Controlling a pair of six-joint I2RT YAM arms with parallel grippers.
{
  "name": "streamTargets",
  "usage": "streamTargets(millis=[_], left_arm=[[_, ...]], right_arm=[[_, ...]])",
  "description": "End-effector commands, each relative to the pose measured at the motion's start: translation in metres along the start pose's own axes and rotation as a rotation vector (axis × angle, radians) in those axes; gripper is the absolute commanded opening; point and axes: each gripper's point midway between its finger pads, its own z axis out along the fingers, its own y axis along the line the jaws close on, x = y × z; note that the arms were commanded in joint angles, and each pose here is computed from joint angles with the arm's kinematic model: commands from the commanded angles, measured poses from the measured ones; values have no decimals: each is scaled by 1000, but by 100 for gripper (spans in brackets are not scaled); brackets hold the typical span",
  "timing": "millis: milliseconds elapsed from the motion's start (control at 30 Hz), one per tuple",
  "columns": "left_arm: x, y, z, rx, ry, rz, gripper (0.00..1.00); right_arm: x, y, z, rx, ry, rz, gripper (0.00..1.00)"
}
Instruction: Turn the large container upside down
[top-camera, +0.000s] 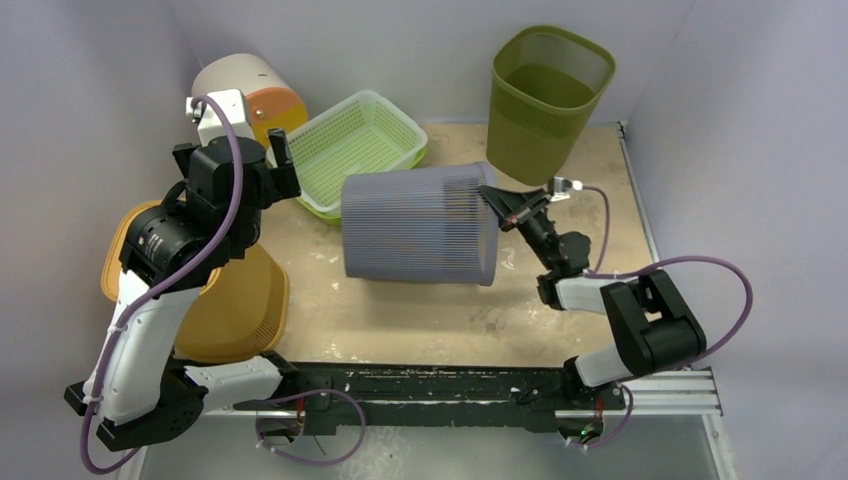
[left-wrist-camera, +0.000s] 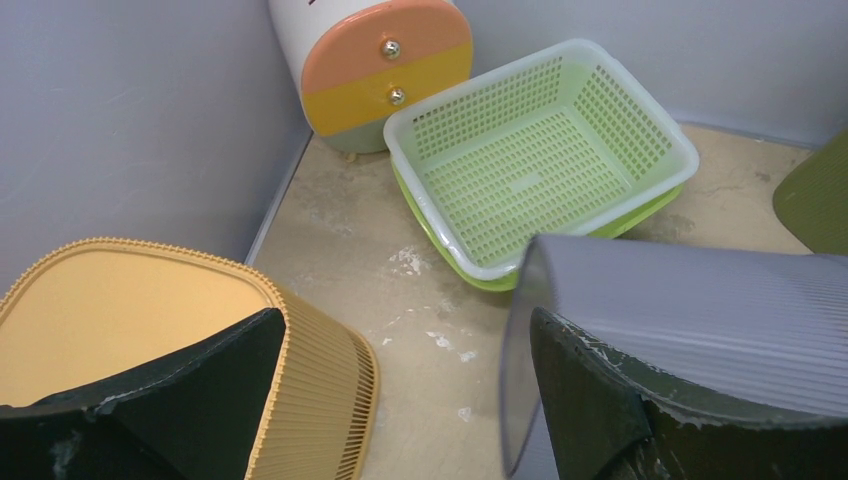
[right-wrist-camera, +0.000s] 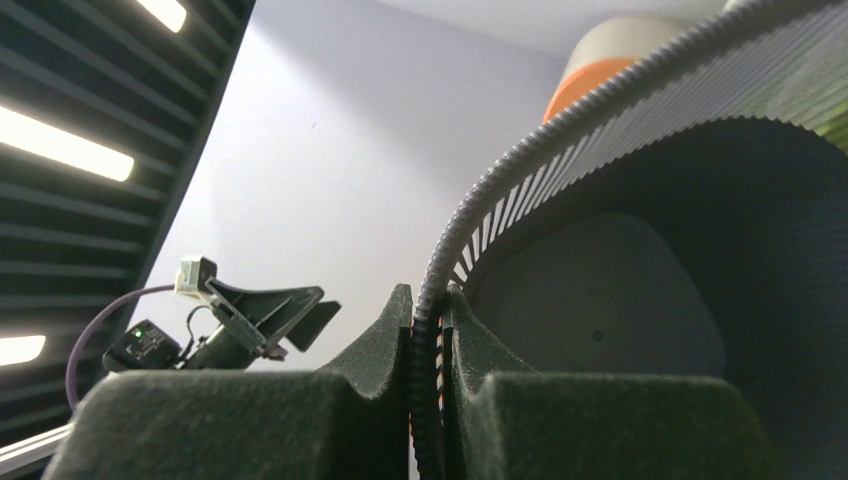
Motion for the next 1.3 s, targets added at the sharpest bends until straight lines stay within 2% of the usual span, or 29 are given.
streamTargets(millis=[0, 233, 467, 767, 1033, 1167, 1267], left_arm=[[-17, 11, -12, -1, -42, -40, 90], [-21, 17, -16, -15, -42, -38, 90], [-19, 16, -14, -20, -37, -31, 90], [-15, 10, -9, -12, -32, -31, 90], [6, 5, -2, -10, -3, -17, 90], [12, 7, 0, -20, 7, -3, 90], [14, 8, 0, -28, 6, -1, 90]], right_arm=[[34, 134, 7, -541, 51, 36, 0], [51, 131, 34, -558, 75, 154, 0], [25, 62, 14, -335, 31, 264, 0], [-41, 32, -42, -187, -56, 96, 0], [-47, -42, -62, 30, -26, 66, 0], [-54, -66, -69, 95, -29, 42, 6], [-56, -75, -72, 115, -22, 19, 16]])
